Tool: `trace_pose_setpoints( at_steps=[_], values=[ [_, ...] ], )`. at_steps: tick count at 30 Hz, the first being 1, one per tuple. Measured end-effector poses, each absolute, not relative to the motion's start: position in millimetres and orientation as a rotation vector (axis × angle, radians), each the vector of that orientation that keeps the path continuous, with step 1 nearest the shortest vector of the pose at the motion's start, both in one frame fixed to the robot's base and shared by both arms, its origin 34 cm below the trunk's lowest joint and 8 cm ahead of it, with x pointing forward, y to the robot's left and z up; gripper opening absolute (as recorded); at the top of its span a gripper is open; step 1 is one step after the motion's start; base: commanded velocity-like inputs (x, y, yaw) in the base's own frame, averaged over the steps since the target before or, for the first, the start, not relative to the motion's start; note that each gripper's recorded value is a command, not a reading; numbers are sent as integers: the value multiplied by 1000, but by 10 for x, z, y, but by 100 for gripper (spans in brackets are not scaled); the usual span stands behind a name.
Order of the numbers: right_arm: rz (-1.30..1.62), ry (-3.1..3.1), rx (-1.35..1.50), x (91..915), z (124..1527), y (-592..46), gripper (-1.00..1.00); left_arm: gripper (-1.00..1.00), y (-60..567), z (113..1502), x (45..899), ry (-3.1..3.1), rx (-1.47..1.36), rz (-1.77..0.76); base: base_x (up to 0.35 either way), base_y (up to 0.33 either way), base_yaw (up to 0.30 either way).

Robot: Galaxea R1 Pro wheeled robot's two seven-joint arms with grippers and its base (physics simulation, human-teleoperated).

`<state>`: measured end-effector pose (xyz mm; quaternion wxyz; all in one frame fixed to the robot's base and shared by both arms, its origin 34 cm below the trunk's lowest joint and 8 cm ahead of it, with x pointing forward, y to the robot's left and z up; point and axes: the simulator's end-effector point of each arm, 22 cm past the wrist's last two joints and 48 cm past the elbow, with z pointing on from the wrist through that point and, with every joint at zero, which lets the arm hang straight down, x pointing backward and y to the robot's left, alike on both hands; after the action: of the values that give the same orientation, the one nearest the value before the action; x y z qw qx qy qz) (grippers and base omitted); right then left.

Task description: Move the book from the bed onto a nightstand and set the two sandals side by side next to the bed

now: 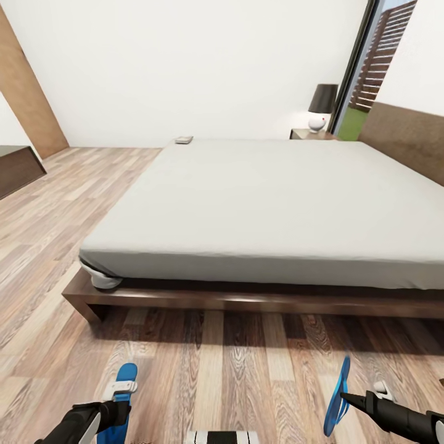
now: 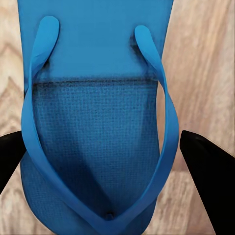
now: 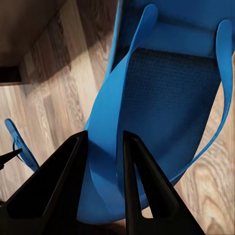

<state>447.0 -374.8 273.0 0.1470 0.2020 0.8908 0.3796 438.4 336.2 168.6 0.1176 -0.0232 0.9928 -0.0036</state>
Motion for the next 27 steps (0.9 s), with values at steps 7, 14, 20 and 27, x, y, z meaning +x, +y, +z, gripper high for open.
trace_pose_setpoints(
  at_steps=[7,14,20,27],
  values=[
    [1092,2587,601,4405,2620,-3749,-100,-100,3349,1588,4325,2920,-67,-15,0,0,0],
    [1095,2583,601,4415,2629,-3745,-100,-100,3300,1920,4983,2875,-61,-31,0,0,0],
    [1095,2583,600,4417,2630,-3743,-100,-100,3490,2123,5279,2908,-78,1,0,0,0],
    [1095,2588,601,4405,2613,-3742,-100,-100,3548,2132,5307,2910,-83,13,0,0,0]
  ],
)
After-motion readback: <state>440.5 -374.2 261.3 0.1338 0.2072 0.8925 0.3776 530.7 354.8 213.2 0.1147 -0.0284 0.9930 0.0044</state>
